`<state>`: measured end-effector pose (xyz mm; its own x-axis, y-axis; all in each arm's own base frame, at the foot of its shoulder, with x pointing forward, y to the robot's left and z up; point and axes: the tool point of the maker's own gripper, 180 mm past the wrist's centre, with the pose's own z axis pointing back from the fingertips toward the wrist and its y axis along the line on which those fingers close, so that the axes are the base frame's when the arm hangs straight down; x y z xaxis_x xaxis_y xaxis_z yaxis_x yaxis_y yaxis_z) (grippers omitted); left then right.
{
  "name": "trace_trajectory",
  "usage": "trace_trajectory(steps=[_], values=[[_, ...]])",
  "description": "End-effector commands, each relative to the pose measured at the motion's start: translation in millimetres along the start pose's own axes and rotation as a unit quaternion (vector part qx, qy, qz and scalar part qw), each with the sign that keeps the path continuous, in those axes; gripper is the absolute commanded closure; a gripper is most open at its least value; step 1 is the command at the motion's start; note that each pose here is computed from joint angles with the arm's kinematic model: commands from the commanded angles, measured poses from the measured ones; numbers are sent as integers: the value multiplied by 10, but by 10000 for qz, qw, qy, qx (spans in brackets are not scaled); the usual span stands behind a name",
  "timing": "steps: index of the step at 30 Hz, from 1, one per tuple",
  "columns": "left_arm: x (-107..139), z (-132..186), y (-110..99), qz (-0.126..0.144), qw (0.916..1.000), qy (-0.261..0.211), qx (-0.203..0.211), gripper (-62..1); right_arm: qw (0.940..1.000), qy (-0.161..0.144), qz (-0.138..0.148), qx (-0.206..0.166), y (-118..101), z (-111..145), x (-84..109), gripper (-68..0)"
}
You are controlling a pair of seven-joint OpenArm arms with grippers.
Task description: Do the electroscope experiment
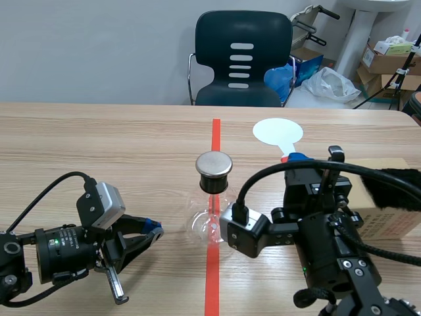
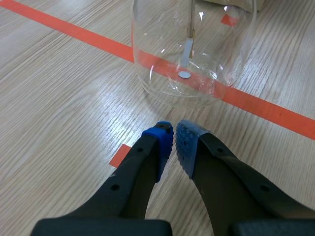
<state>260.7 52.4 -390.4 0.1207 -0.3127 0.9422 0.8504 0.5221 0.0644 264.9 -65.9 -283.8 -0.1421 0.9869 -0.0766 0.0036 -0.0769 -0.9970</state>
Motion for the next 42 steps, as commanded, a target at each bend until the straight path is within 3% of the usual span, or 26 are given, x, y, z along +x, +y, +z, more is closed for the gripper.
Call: trace_trajectory(steps=[1, 42], values=[[108, -32, -16, 10, 9998, -192, -23, -70, 9999, 37, 62, -101, -49, -30, -63, -10], [152, -28, -34, -1, 9994, -329, -45, -70, 9999, 37, 62, -107, -53, -31, -63, -10]])
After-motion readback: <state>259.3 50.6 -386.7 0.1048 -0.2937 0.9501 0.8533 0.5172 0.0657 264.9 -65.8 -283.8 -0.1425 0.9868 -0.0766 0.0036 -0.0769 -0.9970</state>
